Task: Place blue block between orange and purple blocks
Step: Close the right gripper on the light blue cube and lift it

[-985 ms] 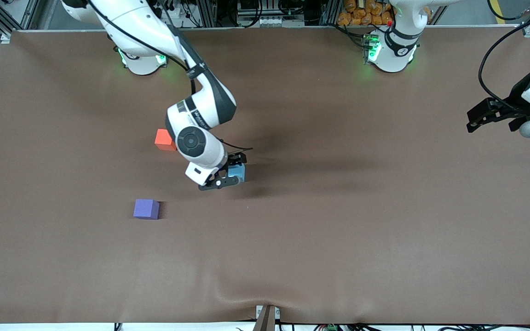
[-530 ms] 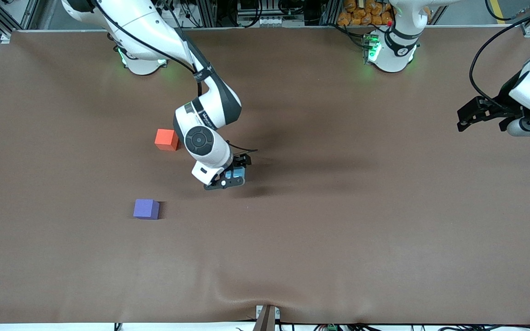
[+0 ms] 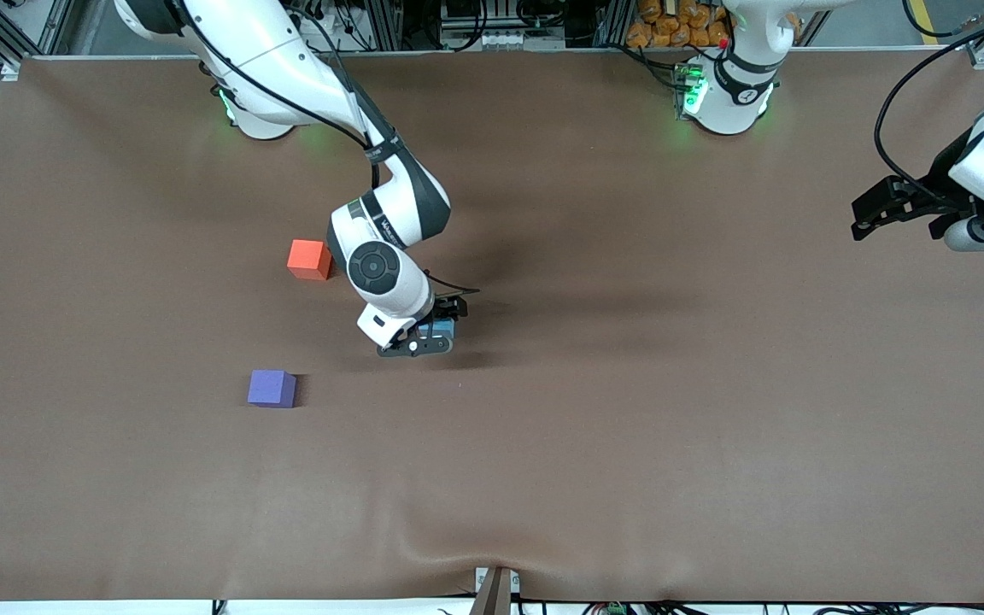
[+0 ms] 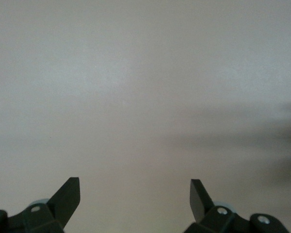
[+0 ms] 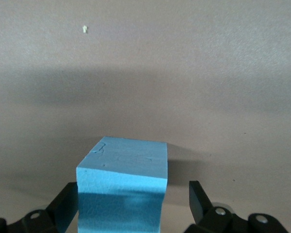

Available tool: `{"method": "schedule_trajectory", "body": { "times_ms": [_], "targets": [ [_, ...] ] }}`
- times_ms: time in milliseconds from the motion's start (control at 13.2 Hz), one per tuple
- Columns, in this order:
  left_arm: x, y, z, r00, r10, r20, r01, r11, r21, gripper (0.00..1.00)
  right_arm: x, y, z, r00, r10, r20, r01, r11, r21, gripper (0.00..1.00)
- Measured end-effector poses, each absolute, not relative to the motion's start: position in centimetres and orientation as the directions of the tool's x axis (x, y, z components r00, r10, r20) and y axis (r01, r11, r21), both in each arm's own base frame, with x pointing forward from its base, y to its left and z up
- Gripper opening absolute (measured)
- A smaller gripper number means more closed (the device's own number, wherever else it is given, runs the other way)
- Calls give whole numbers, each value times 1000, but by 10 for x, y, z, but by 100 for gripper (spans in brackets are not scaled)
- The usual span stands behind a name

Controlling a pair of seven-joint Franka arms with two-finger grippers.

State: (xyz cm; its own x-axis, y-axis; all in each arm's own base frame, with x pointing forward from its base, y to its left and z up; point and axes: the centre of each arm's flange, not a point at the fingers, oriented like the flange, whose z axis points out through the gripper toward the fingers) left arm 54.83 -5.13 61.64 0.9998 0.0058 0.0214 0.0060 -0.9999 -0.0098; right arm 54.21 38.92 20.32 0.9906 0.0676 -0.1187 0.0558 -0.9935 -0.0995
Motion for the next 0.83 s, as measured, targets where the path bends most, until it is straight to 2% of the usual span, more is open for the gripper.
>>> {"method": "schedule_trajectory", "body": {
  "times_ms": [152,227,455,682,833],
  "targets": [
    [548,-51,616,1000,7,21,8,-1000,-10,100,541,390,202,991,67,-118,55,-994,-99,100],
    [549,-49,616,1000,10,21,11,-1000,-10,100,542,390,203,991,66,-114,55,-993,-101,93],
    [549,-41,616,999,24,21,25,-1000,-10,100,545,388,204,993,56,-105,45,-994,-102,58],
    [549,-41,617,999,25,24,25,-1000,-9,100,555,385,215,996,44,-77,35,-993,-112,58],
    [549,-41,617,999,24,24,25,-1000,-9,100,565,384,247,999,31,-33,26,-990,-138,58]
  ]
}}
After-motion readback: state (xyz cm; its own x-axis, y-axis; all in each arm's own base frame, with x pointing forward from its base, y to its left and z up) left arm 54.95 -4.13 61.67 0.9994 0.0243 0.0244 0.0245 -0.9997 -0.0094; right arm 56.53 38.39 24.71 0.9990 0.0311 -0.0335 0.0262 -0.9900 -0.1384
